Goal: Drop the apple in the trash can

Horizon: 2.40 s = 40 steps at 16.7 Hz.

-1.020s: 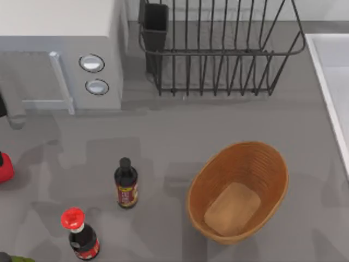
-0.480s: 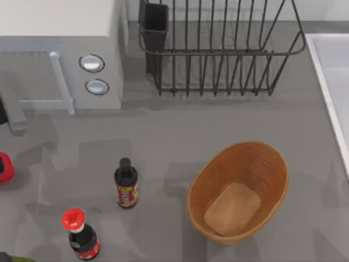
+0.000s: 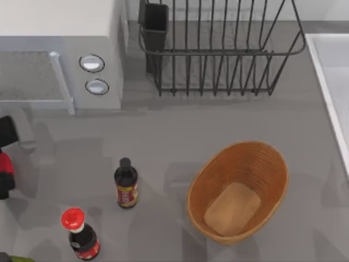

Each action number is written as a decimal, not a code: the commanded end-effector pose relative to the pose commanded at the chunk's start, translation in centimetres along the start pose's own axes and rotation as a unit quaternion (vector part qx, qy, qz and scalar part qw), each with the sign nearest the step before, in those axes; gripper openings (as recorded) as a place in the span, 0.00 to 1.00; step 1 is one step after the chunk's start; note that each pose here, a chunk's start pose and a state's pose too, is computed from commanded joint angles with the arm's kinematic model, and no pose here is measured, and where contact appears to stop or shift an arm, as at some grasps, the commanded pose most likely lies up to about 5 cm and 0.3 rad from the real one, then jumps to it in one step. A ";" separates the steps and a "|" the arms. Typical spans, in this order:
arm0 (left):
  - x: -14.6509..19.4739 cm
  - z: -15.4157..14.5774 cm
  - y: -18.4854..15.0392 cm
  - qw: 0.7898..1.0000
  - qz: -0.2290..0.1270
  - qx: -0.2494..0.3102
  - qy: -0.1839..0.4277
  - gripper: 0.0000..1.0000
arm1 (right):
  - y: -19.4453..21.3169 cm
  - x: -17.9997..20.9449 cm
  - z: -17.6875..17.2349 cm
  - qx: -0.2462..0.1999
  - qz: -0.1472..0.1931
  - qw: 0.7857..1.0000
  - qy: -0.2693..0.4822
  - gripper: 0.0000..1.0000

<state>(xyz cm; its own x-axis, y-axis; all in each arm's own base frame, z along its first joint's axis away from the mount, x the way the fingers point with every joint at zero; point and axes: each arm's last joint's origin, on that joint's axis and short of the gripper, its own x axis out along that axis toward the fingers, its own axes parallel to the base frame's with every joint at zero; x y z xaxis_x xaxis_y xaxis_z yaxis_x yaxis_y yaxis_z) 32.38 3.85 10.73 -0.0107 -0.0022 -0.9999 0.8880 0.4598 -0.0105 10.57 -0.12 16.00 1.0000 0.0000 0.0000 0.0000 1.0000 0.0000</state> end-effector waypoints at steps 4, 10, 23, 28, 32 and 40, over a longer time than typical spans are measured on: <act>0.1 0.1 0.1 1.000 0.001 0.000 0.000 1.00 | 0.0 0.0 0.0 0.000 0.000 1.000 0.000 1.00; 0.1 0.1 0.1 1.000 0.001 0.000 0.000 0.55 | 0.0 0.0 0.0 0.000 0.000 1.000 0.000 1.00; 0.1 0.1 0.1 1.000 0.001 0.000 0.000 0.00 | 0.0 0.0 0.0 0.000 0.000 1.000 0.000 1.00; -0.6 -0.1 -0.2 1.000 -0.002 -0.001 0.004 0.00 | 0.0 0.0 0.0 0.000 0.000 1.000 0.000 1.00; -1.2 0.0 -1.8 0.998 -0.045 0.021 0.046 0.00 | 0.0 0.0 0.0 0.000 0.000 1.000 0.000 1.00; -11.2 1.2 -1.5 0.998 0.009 0.032 0.054 0.00 | 0.0 0.0 0.0 0.000 0.000 1.000 0.000 1.00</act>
<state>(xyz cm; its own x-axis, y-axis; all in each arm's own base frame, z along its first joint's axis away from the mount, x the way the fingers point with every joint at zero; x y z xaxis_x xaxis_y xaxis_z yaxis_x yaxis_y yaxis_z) 31.73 2.18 21.89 -0.0406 0.1036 -0.9938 0.9162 0.4006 0.0043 10.57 -0.12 16.00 1.0000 0.0000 0.0000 0.0000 1.0000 0.0000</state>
